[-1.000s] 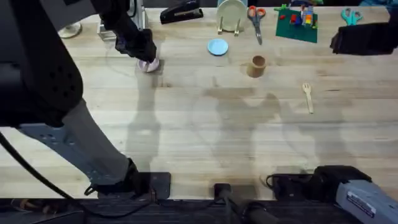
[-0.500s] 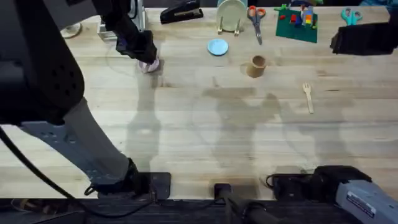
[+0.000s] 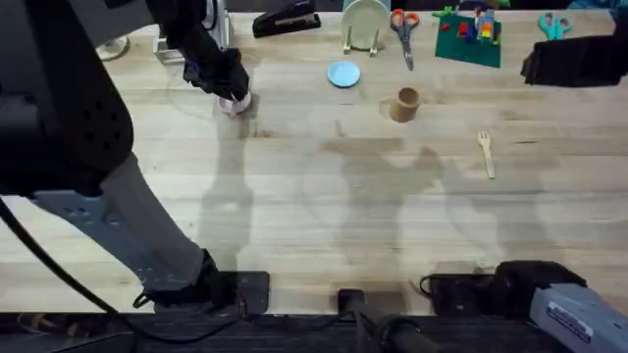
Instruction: Pick up a utensil and set it on the pink plate, then put the other utensil in the container.
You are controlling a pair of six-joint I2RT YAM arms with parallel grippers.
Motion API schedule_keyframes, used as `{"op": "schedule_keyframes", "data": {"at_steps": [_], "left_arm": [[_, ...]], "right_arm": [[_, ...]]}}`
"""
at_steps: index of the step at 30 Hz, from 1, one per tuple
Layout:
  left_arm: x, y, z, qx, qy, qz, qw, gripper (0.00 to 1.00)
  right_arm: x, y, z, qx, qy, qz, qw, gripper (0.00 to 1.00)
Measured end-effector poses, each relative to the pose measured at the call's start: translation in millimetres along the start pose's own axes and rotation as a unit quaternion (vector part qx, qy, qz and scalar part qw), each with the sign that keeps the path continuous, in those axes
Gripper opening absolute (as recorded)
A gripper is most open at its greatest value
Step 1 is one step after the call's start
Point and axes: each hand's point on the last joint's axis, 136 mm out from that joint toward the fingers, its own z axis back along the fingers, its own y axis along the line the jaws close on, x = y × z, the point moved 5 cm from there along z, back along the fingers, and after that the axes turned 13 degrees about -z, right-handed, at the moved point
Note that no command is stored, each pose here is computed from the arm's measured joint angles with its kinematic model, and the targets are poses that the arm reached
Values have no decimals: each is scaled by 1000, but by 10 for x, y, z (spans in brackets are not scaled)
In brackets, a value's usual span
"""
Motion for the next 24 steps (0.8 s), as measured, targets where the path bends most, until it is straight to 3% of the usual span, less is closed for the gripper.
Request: {"op": "schedule_keyframes", "data": {"at_steps": [3,24], "left_arm": [[-1,0,0,0,0,0,1000,202],[-64,-20,4,-5,16,0,1000,241]], "right_arm": [[0,0,0,0,0,0,1000,995],[0,0,0,0,0,0,1000,995]]}}
